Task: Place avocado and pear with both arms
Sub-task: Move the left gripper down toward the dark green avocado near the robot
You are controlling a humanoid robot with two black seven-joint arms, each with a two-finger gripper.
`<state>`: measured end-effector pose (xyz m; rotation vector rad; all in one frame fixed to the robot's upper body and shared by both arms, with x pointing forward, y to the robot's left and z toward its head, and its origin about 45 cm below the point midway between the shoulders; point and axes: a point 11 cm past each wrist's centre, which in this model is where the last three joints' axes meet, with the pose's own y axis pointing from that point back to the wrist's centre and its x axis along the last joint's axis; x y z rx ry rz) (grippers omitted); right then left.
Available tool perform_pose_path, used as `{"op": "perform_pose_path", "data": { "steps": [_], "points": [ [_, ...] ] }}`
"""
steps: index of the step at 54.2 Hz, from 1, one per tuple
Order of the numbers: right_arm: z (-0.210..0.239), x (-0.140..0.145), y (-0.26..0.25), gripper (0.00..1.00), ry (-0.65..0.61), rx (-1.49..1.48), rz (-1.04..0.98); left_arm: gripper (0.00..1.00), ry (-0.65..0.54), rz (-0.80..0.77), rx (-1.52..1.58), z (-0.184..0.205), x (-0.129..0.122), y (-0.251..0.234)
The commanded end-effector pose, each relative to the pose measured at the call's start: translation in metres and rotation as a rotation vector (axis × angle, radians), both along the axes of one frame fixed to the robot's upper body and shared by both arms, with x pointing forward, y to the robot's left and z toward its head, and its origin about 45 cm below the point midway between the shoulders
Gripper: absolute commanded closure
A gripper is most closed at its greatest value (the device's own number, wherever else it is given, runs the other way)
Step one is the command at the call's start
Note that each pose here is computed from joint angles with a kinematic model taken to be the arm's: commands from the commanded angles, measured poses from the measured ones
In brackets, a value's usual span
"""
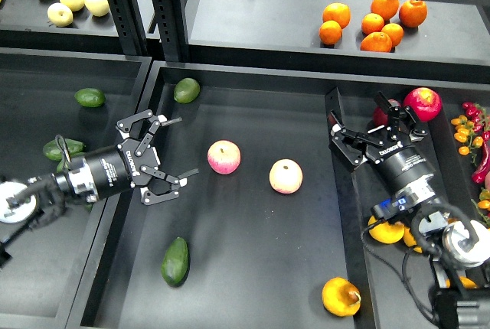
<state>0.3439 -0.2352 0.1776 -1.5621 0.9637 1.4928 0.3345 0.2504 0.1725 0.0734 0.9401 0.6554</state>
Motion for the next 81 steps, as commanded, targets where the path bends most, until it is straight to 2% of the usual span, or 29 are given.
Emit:
{"op": "perform_pose_path", "data": {
  "steps": [1,20,21,29,43,57,68,81],
  "points": [
    [0.004,0.005,0.0,0.0,-0.005,-0.003,-0.001,0.0,-0.038,-0.096,0.14,0.008,0.007,-0.001],
    [0.005,0.008,-0.006,0.0,-0.016,-0.058,-0.015,0.0,-0.09,-0.466,0.548,-0.008,0.001,-0.025],
    [0.007,0.01,-0.006,0.0,-0.024,-0.071,-0.012,0.0,-0.108,-0.537,0.624,-0.012,0.0,-0.029],
    [0.009,0.011,-0.006,0.0,-0.032,-0.071,-0.012,0.0,-0.138,-0.657,0.738,-0.025,-0.005,-0.037],
    [0.012,0.012,-0.006,0.0,-0.053,-0.07,-0.011,0.0,-0.213,-0.814,1.055,-0.044,0.012,-0.018],
    [0.013,0.012,-0.01,0.0,-0.057,-0.066,-0.022,0.0,-0.312,-0.921,1.255,-0.057,0.03,-0.024],
    [0.013,0.012,-0.01,0.0,-0.056,-0.066,-0.023,0.0,-0.348,-1.015,1.349,-0.069,0.027,-0.025],
    [0.014,0.012,-0.01,0.0,-0.07,-0.066,-0.022,0.0,-0.386,-1.148,1.394,-0.09,0.013,-0.046]
  ]
}}
